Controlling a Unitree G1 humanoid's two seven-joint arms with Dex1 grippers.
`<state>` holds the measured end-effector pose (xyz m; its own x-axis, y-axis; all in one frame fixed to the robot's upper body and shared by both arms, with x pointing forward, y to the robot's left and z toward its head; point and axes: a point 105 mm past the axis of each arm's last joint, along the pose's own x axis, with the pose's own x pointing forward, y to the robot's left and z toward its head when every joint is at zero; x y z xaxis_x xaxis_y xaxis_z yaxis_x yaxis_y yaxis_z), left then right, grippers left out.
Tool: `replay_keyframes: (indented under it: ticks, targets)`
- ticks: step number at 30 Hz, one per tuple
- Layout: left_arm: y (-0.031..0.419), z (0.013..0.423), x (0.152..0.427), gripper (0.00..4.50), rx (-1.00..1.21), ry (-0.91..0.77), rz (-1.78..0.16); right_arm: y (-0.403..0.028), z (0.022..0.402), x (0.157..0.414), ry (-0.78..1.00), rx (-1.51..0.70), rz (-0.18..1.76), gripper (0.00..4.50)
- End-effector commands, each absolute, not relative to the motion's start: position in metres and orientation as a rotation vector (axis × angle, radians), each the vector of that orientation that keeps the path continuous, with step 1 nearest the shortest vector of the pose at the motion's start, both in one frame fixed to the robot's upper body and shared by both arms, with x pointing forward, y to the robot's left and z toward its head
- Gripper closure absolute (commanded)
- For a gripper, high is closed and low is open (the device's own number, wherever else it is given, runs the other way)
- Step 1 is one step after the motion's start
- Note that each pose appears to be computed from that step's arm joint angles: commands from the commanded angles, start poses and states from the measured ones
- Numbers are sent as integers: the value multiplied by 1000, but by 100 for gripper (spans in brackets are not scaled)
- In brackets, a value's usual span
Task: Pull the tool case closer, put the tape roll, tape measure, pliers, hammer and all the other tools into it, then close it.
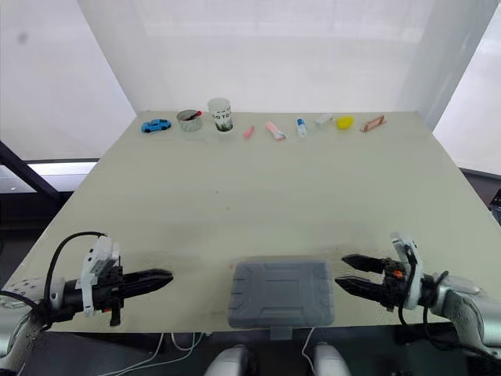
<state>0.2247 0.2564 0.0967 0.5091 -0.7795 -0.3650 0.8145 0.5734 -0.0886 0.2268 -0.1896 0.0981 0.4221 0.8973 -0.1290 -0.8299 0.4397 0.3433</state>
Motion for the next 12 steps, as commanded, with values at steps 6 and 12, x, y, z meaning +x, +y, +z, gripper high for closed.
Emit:
replay_keyframes:
  ticks: [6, 12]
  targets:
    - [276, 105, 241, 8, 197, 284, -780, -247, 99, 219, 115, -127, 786, 0]
    - [274, 101, 241, 3, 226, 276, -759, -268, 93, 213, 102, -148, 679, 0]
